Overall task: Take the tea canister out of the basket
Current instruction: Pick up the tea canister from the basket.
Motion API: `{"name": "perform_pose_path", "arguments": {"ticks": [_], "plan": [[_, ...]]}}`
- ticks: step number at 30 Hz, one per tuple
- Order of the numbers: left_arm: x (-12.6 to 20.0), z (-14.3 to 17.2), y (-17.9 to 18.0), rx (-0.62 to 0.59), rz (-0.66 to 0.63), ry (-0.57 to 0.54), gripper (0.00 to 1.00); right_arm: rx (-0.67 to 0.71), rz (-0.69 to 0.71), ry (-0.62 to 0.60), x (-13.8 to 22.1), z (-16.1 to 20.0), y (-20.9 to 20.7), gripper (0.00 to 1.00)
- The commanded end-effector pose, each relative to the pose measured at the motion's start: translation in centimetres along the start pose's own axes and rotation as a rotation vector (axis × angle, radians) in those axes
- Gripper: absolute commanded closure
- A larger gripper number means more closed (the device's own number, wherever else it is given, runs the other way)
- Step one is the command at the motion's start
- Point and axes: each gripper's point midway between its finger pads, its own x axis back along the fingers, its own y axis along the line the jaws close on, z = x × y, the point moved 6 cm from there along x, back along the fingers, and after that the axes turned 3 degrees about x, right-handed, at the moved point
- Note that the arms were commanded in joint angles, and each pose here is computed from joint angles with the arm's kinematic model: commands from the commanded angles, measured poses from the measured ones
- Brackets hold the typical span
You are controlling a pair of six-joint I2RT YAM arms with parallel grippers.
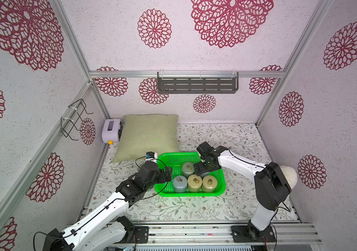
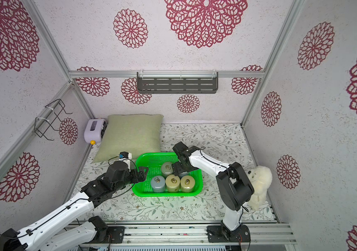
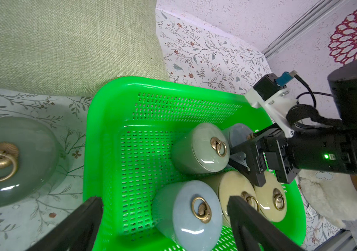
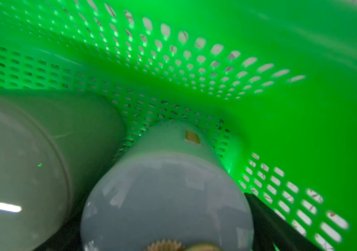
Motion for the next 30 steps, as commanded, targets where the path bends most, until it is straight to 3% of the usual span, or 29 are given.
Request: {"name": "perform_pose_path", "arguments": {"ticks": [1, 8, 14, 20, 30], "plan": [[-0.1, 0.2, -0.7, -0.034, 0.045, 0.004, 0.03, 0.029, 0.018, 0.005, -0.4, -0.6, -0.1, 0.01], [-0.4, 0.3, -0.8, -0.042, 0.045, 0.013, 0.03, 0.031, 0.01, 0.012, -1.4, -0.7, 0.1, 0.05], [-0.4, 0.2, -1.0, -0.039, 0.057, 0.015, 0.03, 0.033, -0.008, 0.012, -1.2, -0.6, 0.3, 0.3], [0.6, -1.1, -1.4, 0.032, 0.041, -0.015, 0.03, 0.013, -0.015, -0.067, 1.5, -1.4, 0.2, 0.31], [1.0, -2.4, -3.6, 0.025, 0.164, -0.066, 0.03, -0.054, -0.024, -0.214, 7.7, -2.4, -0.9, 0.31]]}}
